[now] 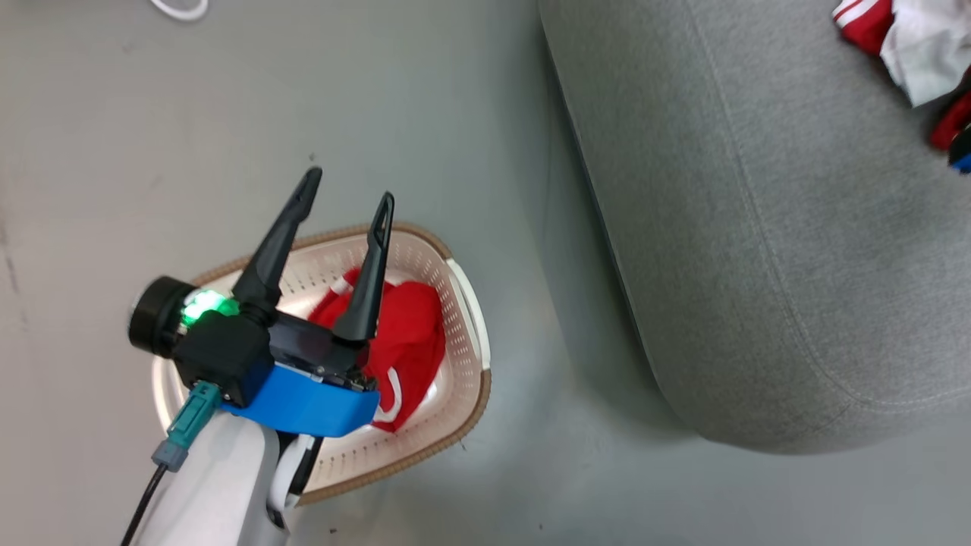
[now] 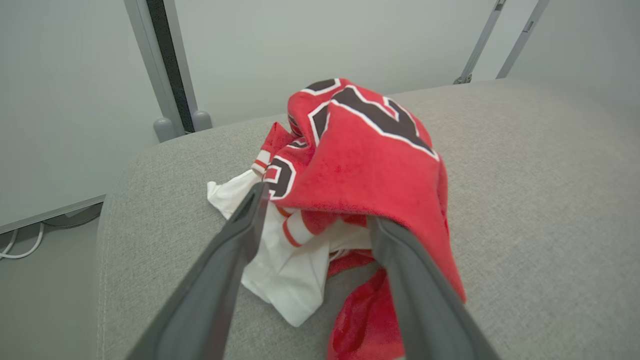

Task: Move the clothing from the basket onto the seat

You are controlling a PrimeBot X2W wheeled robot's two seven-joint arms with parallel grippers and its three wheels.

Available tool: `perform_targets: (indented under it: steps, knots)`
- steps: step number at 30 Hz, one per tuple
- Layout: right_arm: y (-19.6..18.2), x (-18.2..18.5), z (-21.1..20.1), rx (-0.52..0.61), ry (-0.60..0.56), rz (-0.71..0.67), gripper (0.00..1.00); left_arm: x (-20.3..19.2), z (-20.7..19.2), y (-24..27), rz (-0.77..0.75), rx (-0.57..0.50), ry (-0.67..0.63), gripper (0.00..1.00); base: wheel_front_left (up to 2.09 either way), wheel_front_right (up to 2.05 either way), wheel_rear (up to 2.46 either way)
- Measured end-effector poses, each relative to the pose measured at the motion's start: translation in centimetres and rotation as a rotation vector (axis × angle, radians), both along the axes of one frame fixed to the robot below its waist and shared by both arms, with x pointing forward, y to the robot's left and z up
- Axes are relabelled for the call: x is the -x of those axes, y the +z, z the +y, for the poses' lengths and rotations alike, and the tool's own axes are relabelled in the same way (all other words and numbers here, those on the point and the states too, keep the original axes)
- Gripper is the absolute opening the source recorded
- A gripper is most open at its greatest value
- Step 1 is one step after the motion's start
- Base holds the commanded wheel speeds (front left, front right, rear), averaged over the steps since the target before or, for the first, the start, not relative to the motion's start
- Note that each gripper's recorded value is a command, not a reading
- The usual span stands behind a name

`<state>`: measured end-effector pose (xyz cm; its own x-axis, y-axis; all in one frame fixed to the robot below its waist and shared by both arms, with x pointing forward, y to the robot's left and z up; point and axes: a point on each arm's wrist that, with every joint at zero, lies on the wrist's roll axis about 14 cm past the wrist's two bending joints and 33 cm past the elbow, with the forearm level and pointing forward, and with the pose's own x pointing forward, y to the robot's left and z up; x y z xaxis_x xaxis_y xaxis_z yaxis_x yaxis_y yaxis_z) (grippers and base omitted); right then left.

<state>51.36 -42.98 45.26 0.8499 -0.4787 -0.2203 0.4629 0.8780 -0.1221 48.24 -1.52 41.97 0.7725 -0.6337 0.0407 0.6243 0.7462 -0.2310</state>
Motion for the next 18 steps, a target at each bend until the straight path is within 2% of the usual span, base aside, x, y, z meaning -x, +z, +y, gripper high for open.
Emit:
perform_targets:
  steps: [8, 18]
  knots:
    - [1.5, 3.2, 2.9, -0.020, 0.078, -0.048, 1.00, 1.8, 1.8, 3.8, -0.024, 0.012, 0.086, 1.00, 0.00, 0.00, 0.00]
    - [5.3, 6.3, 9.0, -0.027, 0.221, -0.227, 1.00, 4.4, 5.7, 6.8, -0.041, 0.010, 0.229, 1.00, 0.00, 0.00, 0.00]
